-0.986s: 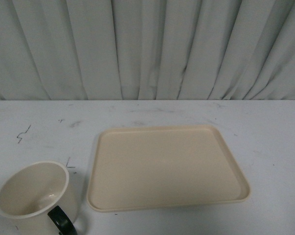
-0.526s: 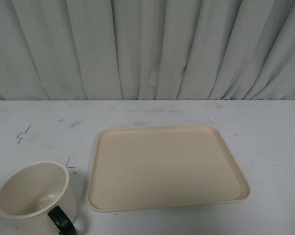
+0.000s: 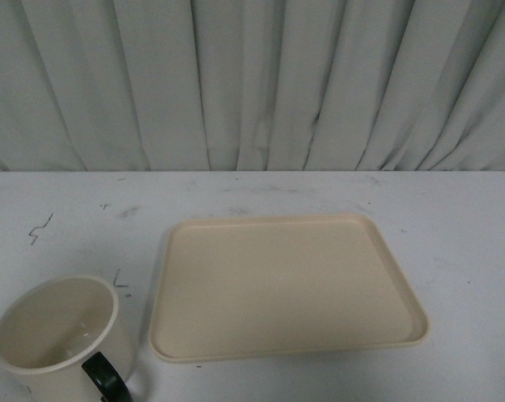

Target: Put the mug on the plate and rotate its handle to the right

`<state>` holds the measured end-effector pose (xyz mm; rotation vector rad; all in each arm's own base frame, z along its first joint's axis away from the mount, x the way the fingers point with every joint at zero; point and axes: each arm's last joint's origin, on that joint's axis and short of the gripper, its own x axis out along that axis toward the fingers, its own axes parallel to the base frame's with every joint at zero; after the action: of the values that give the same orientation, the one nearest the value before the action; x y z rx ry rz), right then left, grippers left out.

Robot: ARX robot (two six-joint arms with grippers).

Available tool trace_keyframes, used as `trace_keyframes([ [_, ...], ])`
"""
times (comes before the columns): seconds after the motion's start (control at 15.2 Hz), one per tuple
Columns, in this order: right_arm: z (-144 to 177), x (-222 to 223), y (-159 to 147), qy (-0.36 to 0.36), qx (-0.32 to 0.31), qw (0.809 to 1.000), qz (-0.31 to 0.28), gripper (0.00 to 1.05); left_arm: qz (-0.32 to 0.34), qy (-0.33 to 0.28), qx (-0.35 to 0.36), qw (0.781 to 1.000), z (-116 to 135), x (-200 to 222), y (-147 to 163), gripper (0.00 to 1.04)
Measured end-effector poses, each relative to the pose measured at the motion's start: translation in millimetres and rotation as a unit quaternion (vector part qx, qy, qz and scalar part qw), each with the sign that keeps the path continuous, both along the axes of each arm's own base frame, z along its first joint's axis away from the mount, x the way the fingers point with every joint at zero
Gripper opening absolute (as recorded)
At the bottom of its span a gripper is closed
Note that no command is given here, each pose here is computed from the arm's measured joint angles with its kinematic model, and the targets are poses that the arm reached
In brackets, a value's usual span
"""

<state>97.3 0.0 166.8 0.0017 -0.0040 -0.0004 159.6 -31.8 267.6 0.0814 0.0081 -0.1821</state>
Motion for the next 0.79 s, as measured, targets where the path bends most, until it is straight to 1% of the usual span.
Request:
trace_keyframes([
  [0.13, 0.0, 0.0, 0.0, 0.000, 0.000, 1.000, 0.000, 0.98, -0.005, 0.104, 0.022, 0.994, -23.1, 26.7, -5.2, 0.98],
  [0.2, 0.0, 0.0, 0.0, 0.000, 0.000, 1.000, 0.000, 0.98, -0.007, 0.155, 0.029, 0.988, -34.4, 34.5, -6.7, 0.98],
  [0.33, 0.0, 0.0, 0.0, 0.000, 0.000, 1.000, 0.000, 0.98, -0.004, 0.229, 0.040, 0.973, -51.0, 42.9, -5.1, 0.98],
  [0.39, 0.0, 0.0, 0.0, 0.000, 0.000, 1.000, 0.000, 0.98, 0.006, 0.253, 0.043, 0.966, -59.2, 47.1, -2.4, 0.98],
  [0.53, 0.0, 0.0, 0.0, 0.000, 0.000, 1.000, 0.000, 0.98, 0.019, 0.276, 0.042, 0.960, -70.9, 52.3, 1.1, 0.98],
  [0.79, 0.0, 0.0, 0.0, 0.000, 0.000, 1.000, 0.000, 0.98, 0.041, 0.322, 0.030, 0.945, -113.3, 53.7, 3.7, 0.98],
])
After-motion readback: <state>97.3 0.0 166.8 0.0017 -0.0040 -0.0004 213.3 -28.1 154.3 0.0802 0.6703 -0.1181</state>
